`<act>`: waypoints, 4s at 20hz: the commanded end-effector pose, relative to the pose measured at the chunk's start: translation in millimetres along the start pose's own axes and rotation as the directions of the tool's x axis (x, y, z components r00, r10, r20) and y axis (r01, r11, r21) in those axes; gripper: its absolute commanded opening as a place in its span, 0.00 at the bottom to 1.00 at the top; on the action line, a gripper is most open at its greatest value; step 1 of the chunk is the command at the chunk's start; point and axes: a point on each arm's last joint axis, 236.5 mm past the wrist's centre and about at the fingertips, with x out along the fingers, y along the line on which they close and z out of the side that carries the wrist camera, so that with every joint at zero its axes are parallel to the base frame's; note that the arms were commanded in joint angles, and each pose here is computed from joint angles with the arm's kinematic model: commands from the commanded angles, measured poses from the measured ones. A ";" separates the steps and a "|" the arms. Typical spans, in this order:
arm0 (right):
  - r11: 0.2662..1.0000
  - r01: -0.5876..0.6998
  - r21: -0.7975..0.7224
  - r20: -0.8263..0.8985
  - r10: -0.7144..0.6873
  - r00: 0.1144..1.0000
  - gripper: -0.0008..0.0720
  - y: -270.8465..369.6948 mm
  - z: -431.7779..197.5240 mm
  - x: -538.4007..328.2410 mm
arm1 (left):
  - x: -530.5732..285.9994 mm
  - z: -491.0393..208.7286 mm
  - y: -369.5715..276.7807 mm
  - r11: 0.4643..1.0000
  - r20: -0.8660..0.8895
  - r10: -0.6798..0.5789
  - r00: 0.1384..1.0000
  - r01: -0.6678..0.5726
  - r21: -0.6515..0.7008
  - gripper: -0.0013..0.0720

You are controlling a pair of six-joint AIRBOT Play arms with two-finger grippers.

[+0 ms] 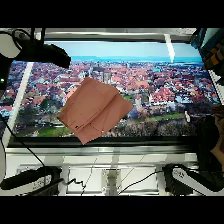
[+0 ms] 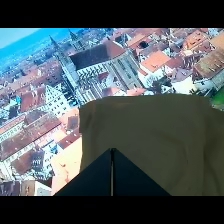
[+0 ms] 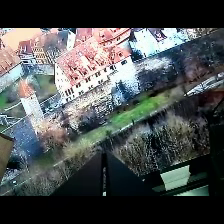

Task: Fold the clothes and pants, and hang the long-sleeved shirts on hangers.

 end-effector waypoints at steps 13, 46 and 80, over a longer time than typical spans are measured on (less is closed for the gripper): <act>1.000 0.000 -0.005 0.002 0.000 1.000 0.02 0.1 0.2 -0.2 | -11.3 -55.5 1.1 0.994 -0.211 -0.048 0.976 0.027 -0.103 0.04; 0.946 -0.217 -0.240 0.026 0.229 0.973 0.78 42.7 4.0 66.7 | 70.1 -328.4 8.6 0.907 -0.422 -0.029 0.906 -0.154 -0.393 0.75; 0.902 -0.301 -0.311 0.014 0.321 0.947 0.77 93.4 -2.5 64.4 | 79.7 -358.0 10.2 0.944 -0.508 -0.040 0.860 -0.134 -0.301 0.53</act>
